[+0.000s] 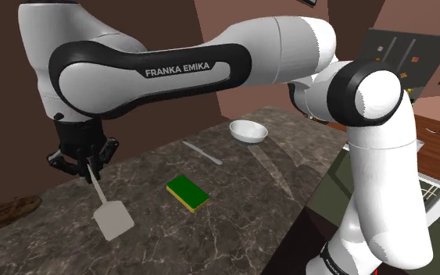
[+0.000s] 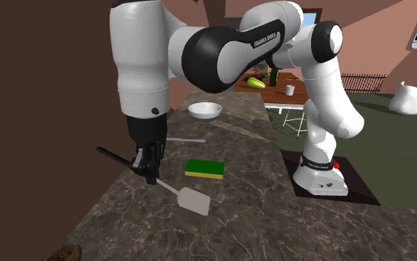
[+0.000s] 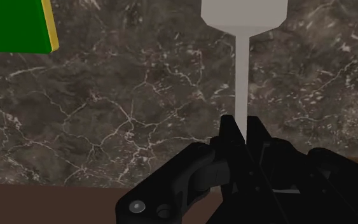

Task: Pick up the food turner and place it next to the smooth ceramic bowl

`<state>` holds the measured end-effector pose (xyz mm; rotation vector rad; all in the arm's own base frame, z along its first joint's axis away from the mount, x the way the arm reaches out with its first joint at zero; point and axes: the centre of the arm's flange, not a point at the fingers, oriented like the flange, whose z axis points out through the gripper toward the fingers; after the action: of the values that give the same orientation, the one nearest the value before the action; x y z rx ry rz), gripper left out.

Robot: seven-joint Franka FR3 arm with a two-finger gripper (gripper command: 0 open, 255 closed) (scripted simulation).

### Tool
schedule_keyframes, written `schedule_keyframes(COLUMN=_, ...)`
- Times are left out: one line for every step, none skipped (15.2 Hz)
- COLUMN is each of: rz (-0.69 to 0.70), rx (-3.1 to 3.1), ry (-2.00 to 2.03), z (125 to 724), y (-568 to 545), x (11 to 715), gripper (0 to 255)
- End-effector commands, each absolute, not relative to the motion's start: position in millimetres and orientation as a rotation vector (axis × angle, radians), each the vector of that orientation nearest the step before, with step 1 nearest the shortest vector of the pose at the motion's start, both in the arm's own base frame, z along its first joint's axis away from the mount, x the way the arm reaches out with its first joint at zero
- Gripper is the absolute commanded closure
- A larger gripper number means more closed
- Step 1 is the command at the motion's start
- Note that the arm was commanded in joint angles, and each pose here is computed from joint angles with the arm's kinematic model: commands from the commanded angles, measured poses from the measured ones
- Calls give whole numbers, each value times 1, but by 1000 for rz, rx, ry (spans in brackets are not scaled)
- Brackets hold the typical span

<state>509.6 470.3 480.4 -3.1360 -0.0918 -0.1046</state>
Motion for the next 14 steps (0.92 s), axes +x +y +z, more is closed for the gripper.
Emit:
schedule_keyframes(rz=-104, rx=-3136, ry=-92, z=492, y=471, x=509, gripper=255)
schedule_keyframes(rz=-104, rx=-3136, ry=-92, z=492, y=471, x=509, gripper=255)
schedule_keyframes(rz=-104, rx=-3136, ry=-92, z=492, y=458, x=507, gripper=255)
schedule_keyframes(rz=-104, rx=-3136, ry=-92, z=492, y=445, x=505, gripper=255)
schedule_keyframes(rz=-104, rx=-3136, ry=-92, z=492, y=432, x=502, gripper=255)
schedule_keyframes(rz=-104, rx=-3136, ry=-92, z=492, y=419, x=500, gripper=255)
schedule_keyframes(rz=-104, rx=-3136, ry=-92, z=492, y=406, x=498, gripper=255)
schedule_keyframes(rz=-104, rx=-3136, ry=-92, z=492, y=393, x=496, gripper=255)
schedule_keyframes(rz=-104, rx=-3136, ry=-92, z=492, y=380, x=493, gripper=255)
schedule_keyframes(rz=-104, rx=-3136, ry=-92, z=492, y=367, x=491, gripper=255)
schedule_keyframes(rz=-104, rx=-3136, ry=-92, z=492, y=354, x=489, gripper=255)
schedule_keyframes(rz=-104, rx=-3136, ry=-92, z=492, y=341, x=487, gripper=255)
schedule_keyframes(rz=-104, rx=-3136, ry=-92, z=492, y=328, x=484, gripper=255)
schedule_keyframes(rz=-104, rx=-3136, ry=-92, z=492, y=315, x=482, gripper=255)
